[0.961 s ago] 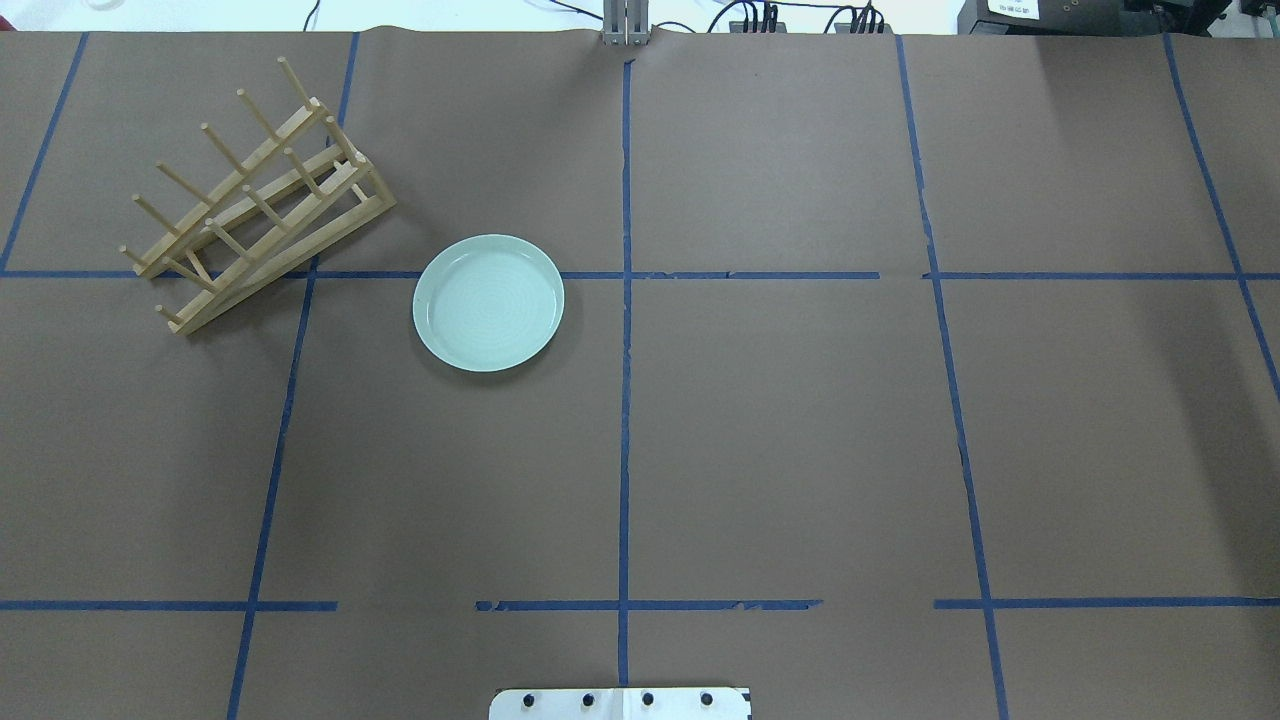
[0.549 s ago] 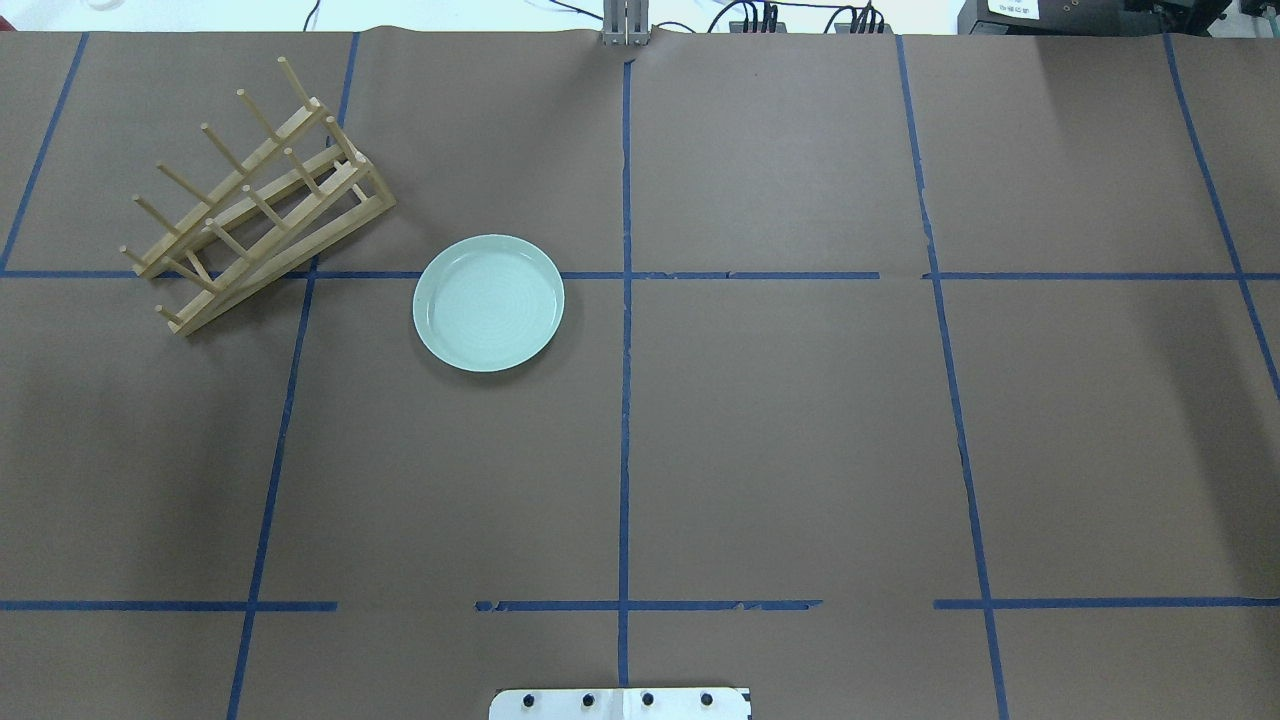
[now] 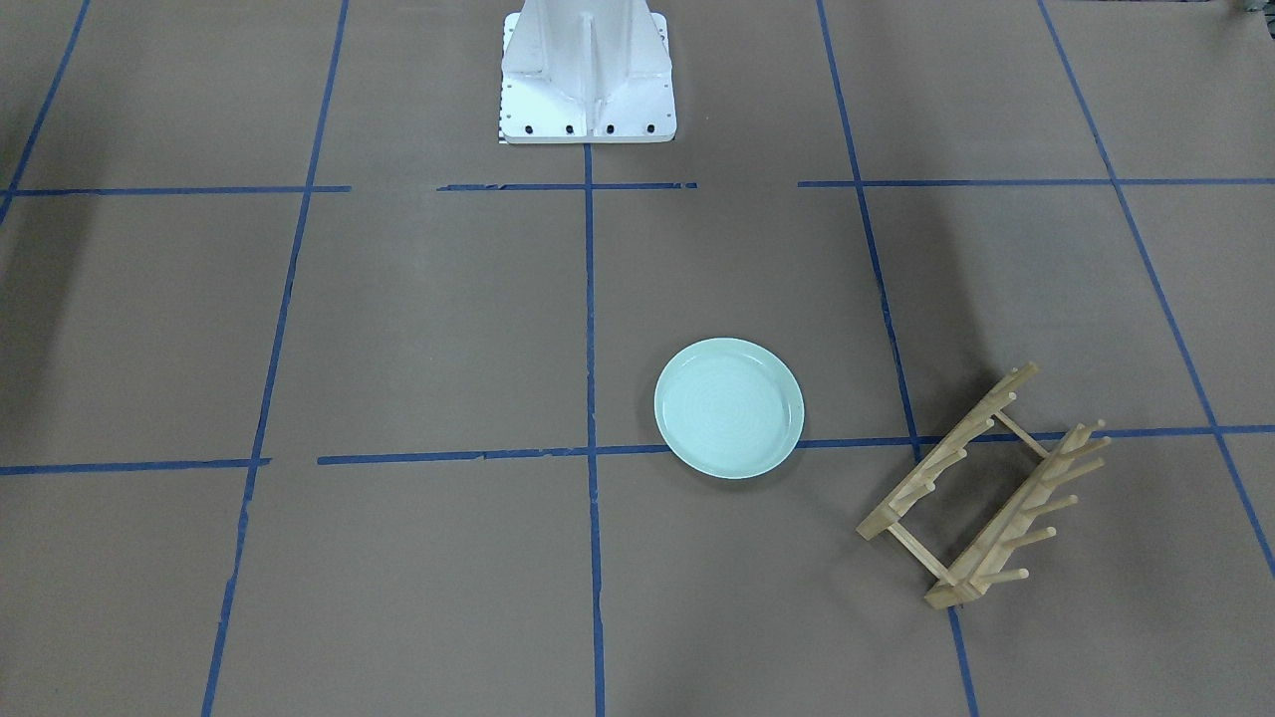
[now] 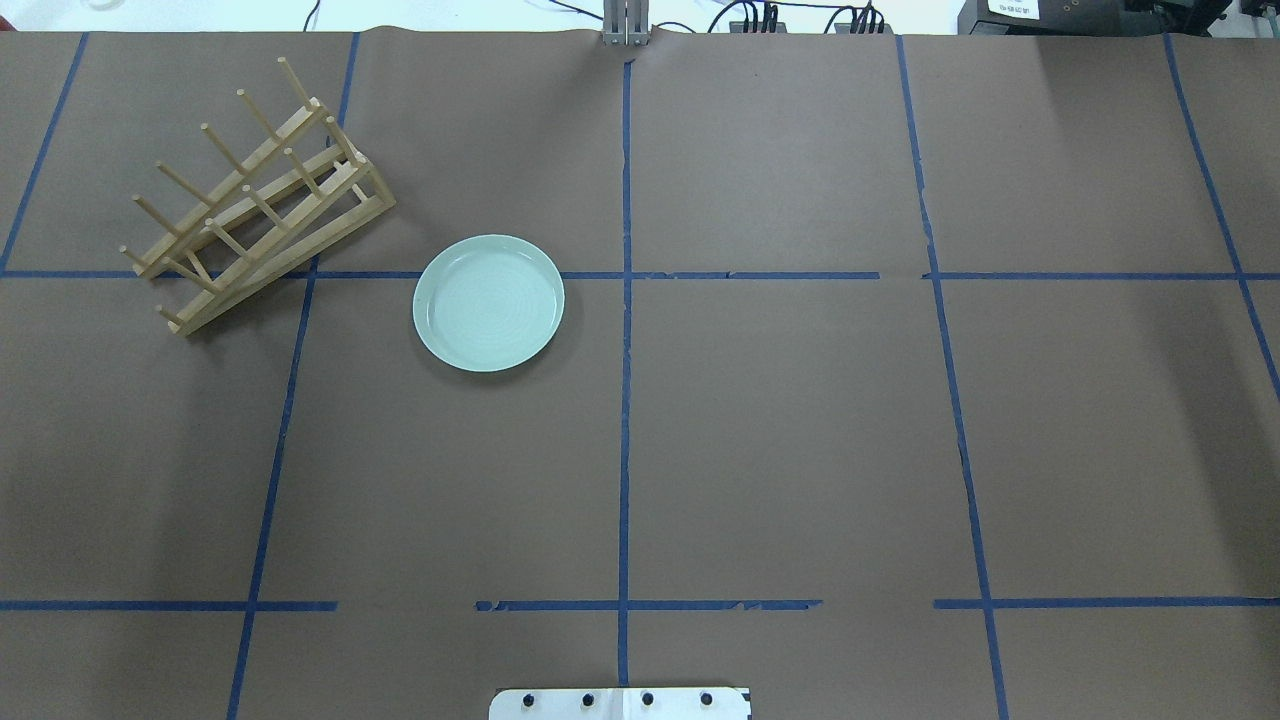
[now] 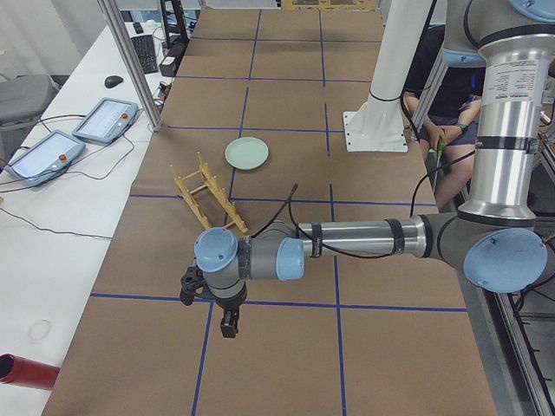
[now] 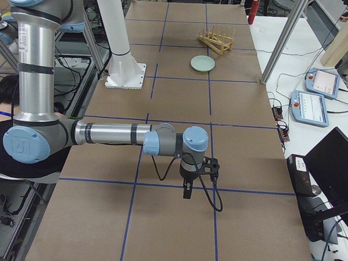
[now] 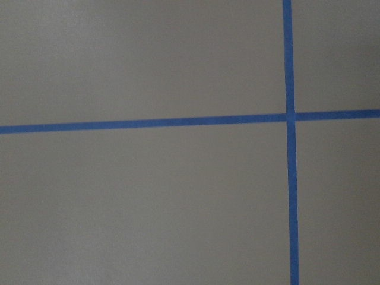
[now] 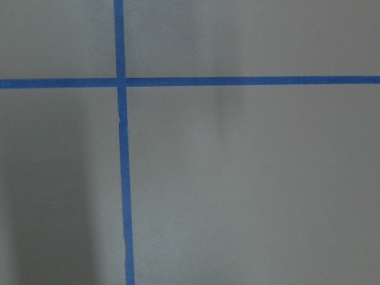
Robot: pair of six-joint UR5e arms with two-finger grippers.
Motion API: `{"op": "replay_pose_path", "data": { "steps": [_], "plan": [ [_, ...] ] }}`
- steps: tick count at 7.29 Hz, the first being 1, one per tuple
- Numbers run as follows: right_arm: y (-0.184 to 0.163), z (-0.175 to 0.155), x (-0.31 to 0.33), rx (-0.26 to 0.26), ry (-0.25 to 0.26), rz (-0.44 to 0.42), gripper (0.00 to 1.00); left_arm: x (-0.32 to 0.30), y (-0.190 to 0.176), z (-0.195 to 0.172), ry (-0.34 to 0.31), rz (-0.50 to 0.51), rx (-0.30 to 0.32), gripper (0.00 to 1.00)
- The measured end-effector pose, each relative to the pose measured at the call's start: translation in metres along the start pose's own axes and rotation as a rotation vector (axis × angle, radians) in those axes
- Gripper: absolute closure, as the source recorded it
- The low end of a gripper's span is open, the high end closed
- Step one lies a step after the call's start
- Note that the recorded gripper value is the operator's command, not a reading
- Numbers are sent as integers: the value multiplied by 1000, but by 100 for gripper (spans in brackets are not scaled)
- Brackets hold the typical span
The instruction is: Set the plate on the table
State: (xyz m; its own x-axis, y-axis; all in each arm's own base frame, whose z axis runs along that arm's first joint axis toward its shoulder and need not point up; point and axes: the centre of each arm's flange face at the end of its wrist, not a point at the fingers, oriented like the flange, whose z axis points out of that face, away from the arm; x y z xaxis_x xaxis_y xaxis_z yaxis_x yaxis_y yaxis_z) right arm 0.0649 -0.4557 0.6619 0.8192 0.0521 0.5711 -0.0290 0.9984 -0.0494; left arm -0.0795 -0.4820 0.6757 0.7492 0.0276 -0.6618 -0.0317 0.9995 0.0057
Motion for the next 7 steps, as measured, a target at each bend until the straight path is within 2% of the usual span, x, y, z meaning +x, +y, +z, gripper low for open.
{"op": "replay_pose_path", "data": {
  "steps": [3,7],
  "plan": [
    [0,0,0,0,0,-1,0,30,20,-30,22,-34,-39,0],
    [0,0,0,0,0,0,0,36,12,-34,43,7,-9,0]
  ]
}}
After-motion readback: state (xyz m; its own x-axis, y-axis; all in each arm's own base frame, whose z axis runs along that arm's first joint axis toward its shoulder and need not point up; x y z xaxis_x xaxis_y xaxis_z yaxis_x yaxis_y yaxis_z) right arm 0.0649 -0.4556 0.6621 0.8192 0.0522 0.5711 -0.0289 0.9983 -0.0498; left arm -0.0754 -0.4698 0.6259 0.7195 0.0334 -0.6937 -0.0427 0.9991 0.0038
